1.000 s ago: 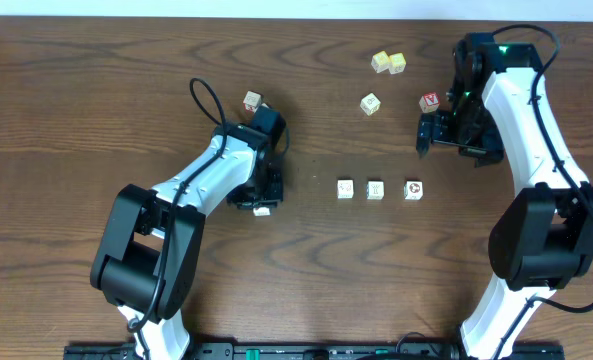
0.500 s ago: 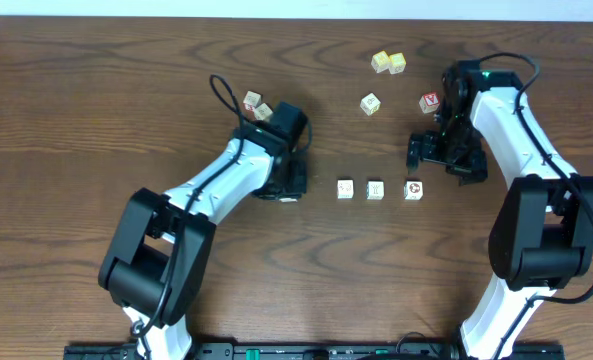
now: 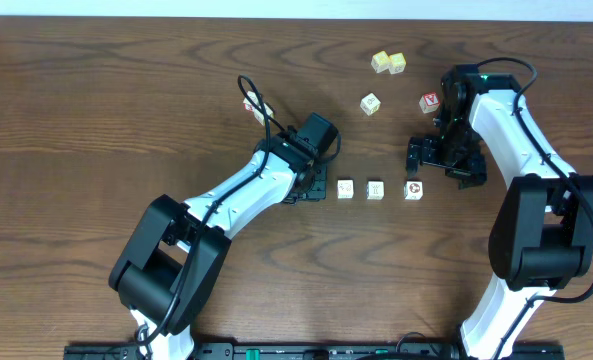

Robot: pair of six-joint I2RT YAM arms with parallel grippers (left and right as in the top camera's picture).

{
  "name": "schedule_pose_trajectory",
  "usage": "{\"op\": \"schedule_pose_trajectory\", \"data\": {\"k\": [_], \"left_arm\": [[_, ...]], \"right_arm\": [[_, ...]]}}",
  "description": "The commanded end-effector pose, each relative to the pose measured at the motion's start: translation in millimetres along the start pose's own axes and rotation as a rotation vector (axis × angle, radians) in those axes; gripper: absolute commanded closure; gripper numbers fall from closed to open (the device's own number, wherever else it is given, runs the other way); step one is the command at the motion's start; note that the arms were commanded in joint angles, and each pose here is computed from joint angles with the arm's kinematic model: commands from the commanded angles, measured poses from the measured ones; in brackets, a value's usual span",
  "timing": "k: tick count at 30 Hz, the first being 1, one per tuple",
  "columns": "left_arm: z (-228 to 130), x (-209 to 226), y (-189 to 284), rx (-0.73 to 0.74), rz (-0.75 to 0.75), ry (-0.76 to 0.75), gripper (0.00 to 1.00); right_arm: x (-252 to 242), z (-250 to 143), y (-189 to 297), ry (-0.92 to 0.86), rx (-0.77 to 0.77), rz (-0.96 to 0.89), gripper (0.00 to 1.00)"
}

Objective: Lift 4 blocks
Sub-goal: 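Carry the 4 block right and set it at the row's left end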

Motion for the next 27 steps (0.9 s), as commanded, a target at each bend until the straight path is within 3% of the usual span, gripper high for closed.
{"op": "schedule_pose_trajectory", "data": {"k": [1, 3, 5, 10, 19, 24, 27], "left_arm": [[3.5, 3.7, -1.1, -0.017, 0.047, 0.021, 0.75], [3.6, 5.5, -1.1, -0.02, 0.063, 0.026, 0.75], [3.1, 5.7, -1.1, -0.017, 0.064, 0.026, 0.57], [4.1, 7.3, 1.0, -0.02, 0.064, 0.031, 0.44], [17.8, 26.1, 43.5, -0.04, 0.064, 0.093, 0.44], [18.4, 47.4, 71.5, -0.056, 0.074, 0.149, 0.44], [16.3, 58.8, 71.9, -0.023, 0.051, 0.188, 0.68]], "right_arm": [[-0.8, -0.3, -1.1, 0.009, 0.006, 0.004, 0.01], [-0.6, -0.4, -1.1, 0.01, 0.007, 0.003, 0.01], [-0.4, -1.0, -1.1, 0.011, 0.009, 0.002, 0.01], [-1.8, -1.4, 0.2, -0.004, 0.014, 0.0, 0.01], [-10.4, 3.8, 23.5, -0.025, 0.004, 0.006, 0.01], [-22.5, 4.8, 25.8, -0.05, 0.017, -0.013, 0.13], [-26.8, 2.9, 21.7, -0.051, 0.033, -0.025, 0.26]]}}
Point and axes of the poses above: each gripper's point midway between its finger pads, its own y axis back along the fingers, its own x axis along the line the jaws close on, z = x × y, the point moved 7 cm from there along y, back along the fingers, and after that the axes turned 9 degrees about -y, right-handed, at the moved point
